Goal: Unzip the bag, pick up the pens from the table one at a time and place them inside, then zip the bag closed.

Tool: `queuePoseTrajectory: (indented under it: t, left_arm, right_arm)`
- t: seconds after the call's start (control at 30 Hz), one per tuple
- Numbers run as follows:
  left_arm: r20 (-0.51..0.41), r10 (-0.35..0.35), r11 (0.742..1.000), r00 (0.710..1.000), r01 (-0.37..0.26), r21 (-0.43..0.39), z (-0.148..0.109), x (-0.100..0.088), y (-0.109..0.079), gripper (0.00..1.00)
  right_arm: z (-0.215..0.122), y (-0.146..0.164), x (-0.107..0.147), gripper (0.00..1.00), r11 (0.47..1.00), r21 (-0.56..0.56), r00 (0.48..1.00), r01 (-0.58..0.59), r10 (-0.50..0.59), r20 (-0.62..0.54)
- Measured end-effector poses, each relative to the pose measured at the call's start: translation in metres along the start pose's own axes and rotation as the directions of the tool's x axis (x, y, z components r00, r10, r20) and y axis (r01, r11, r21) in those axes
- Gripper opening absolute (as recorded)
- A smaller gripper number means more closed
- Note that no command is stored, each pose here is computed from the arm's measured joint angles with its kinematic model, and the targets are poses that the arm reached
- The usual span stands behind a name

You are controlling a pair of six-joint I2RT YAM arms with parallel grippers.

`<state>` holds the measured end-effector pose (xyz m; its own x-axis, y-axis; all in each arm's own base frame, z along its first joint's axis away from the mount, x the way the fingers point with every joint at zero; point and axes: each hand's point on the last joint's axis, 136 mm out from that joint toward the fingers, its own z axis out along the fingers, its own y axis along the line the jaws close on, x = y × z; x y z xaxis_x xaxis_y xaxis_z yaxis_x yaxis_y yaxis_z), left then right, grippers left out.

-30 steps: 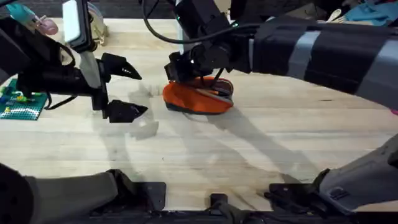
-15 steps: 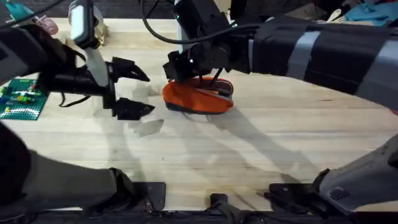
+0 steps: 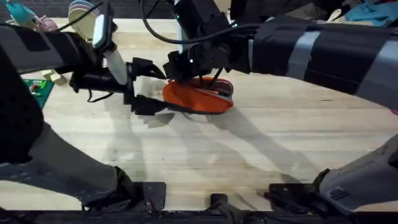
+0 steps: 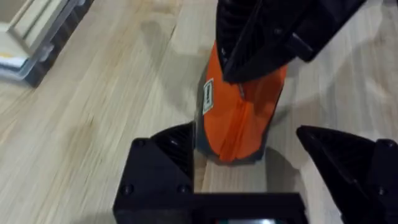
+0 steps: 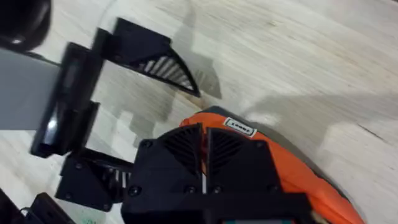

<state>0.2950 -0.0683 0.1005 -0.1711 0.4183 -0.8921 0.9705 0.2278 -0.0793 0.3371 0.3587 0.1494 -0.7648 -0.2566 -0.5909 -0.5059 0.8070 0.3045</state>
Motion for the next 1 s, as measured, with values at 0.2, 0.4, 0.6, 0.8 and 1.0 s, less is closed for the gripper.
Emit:
queuePoseTrajectory:
  t: [0.2,0.4,0.6,0.8,1.0]
  left_arm:
    - [0.002,0.033,0.999,0.999,-0.033,0.024,0.018,-0.003,0.004,0.977]
    - [0.006,0.006,1.000,1.000,-0.006,0.021,0.018,-0.004,0.006,0.687]
    - [0.027,-0.010,1.000,1.000,0.010,0.021,0.018,-0.007,0.005,0.127]
    - [0.031,-0.010,1.000,0.999,0.010,0.021,0.018,-0.008,0.005,0.045]
    - [0.042,-0.009,1.000,0.999,0.008,0.024,0.020,-0.010,0.005,0.045]
  right_arm:
    - [0.000,0.000,0.000,0.032,1.000,0.000,1.000,0.000,0.000,0.000]
    - [0.000,0.000,0.000,0.032,1.000,0.000,1.000,0.000,0.000,0.000]
    - [0.000,0.000,0.000,0.032,1.000,0.000,1.000,-0.001,0.001,-0.001]
    - [-0.001,-0.011,0.004,0.032,1.000,0.019,0.999,-0.019,0.020,-0.027]
    - [-0.004,-0.033,0.011,0.032,0.997,0.043,0.995,-0.068,0.071,-0.075]
